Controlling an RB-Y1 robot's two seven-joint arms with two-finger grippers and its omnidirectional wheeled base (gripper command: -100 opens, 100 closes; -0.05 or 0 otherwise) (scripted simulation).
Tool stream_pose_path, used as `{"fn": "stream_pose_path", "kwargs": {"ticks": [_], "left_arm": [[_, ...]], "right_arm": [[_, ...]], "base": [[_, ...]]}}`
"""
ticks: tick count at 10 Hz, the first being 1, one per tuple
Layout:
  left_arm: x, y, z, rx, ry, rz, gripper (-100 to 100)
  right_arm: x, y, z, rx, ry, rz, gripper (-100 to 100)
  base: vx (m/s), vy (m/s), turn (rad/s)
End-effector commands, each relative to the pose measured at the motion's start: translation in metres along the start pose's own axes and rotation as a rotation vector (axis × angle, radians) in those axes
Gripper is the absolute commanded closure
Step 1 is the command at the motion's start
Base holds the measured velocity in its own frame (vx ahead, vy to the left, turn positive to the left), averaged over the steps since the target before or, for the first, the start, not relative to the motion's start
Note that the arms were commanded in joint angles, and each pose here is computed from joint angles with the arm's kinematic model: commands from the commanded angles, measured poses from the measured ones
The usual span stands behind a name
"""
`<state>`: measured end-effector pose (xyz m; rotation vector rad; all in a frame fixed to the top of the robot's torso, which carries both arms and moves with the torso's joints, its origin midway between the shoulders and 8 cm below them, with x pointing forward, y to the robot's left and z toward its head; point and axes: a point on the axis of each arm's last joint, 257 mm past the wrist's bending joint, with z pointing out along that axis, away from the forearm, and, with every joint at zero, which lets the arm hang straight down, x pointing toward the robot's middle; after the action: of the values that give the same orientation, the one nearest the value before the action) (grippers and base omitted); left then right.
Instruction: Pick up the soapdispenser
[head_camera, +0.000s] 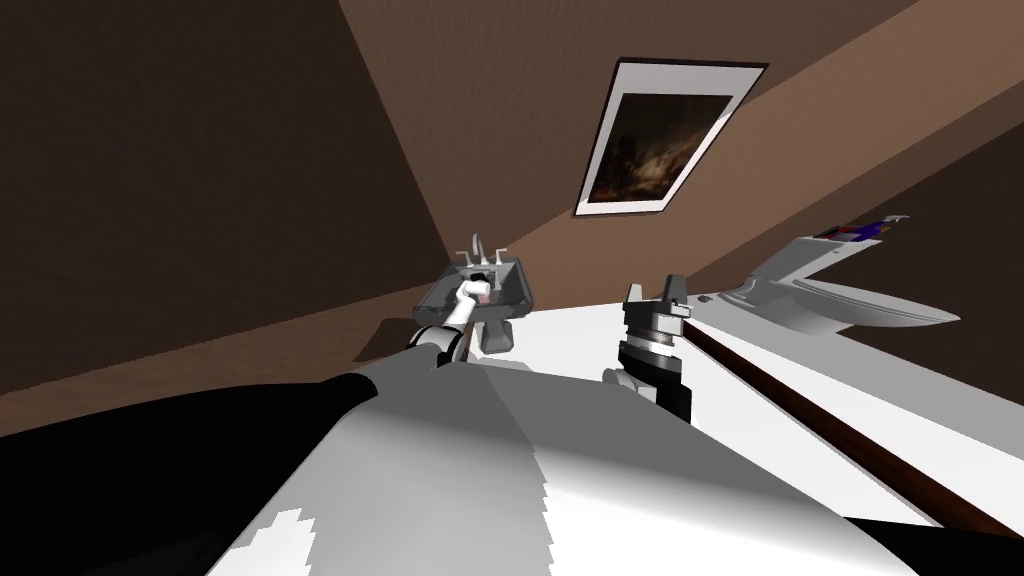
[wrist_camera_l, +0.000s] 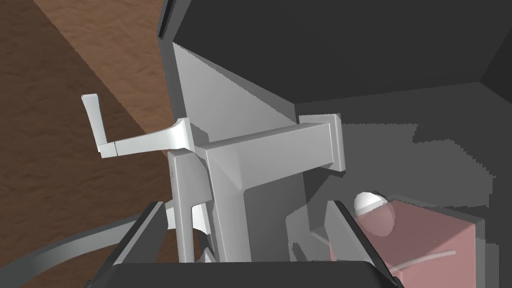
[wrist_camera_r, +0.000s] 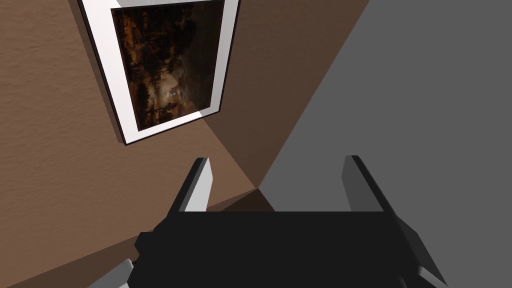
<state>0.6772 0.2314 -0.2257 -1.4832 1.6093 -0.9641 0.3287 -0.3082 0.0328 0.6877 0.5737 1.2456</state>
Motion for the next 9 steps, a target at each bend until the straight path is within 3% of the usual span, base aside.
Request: {"fn": "stream_pose_path", "kwargs": {"ticks": [1, 9], "left_arm": [[0.001, 0.006, 0.005, -0.05, 0.001, 0.004, -100], [0.015, 0.015, 0.01, -0.274, 0.015, 0.032, -100]], "right_arm": [[0.0, 0.0, 0.0, 0.0, 0.0, 0.0, 0], [0.0, 0.0, 0.0, 0.0, 0.0, 0.0, 0]], "base": [[-0.02, 0.025, 0.01], [-0.018, 0.03, 0.018]]}}
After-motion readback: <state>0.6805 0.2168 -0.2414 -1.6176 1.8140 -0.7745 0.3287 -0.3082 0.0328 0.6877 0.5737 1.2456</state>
